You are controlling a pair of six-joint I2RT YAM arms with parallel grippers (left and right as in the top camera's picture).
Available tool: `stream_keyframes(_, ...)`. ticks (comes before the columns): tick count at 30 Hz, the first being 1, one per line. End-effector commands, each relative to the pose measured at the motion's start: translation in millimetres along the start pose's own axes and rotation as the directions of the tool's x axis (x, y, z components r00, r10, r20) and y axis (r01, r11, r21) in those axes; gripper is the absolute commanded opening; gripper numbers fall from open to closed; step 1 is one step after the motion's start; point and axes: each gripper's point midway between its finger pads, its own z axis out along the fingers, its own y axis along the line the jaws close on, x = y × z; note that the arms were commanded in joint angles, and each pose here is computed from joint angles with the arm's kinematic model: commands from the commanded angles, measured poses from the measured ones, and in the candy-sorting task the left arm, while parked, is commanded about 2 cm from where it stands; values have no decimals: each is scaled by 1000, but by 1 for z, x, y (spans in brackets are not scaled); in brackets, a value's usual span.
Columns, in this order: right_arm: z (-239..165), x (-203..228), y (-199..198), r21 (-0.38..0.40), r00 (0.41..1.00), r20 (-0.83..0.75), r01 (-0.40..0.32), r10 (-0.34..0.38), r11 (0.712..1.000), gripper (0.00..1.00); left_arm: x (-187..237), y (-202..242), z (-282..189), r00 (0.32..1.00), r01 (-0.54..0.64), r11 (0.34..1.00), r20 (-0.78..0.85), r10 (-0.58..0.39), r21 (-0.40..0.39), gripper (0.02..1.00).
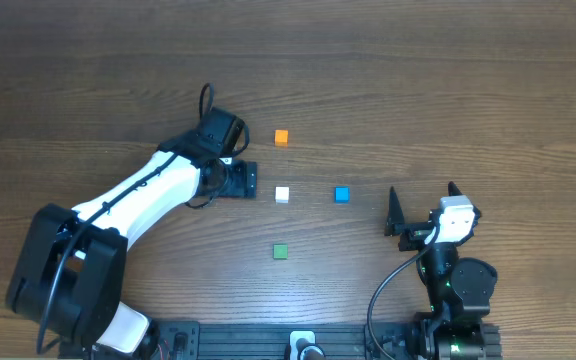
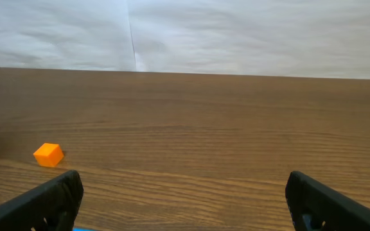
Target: Stack Cubes
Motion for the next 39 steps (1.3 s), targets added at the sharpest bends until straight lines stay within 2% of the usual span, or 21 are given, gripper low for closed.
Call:
stream_keyframes(1, 0, 2, 1, 0, 1000, 4, 2, -2, 1000, 993, 3, 8, 5, 999, -44, 998, -28, 42, -49, 919)
stream_keyframes(16, 0, 2, 1, 0, 1000, 4, 2, -2, 1000, 993, 4, 9, 10, 999, -40, 997, -38, 38, -60, 774)
stream_keyframes(30, 0, 2, 1, 0, 1000, 4, 2, -2, 1000, 991, 5, 9, 11, 999, -17, 998, -40, 15, -61, 476)
stream_keyframes(39, 0, 2, 1, 0, 1000, 4, 2, -2, 1000, 993, 4, 8, 11, 999, -14, 998, -38, 12, -56, 426)
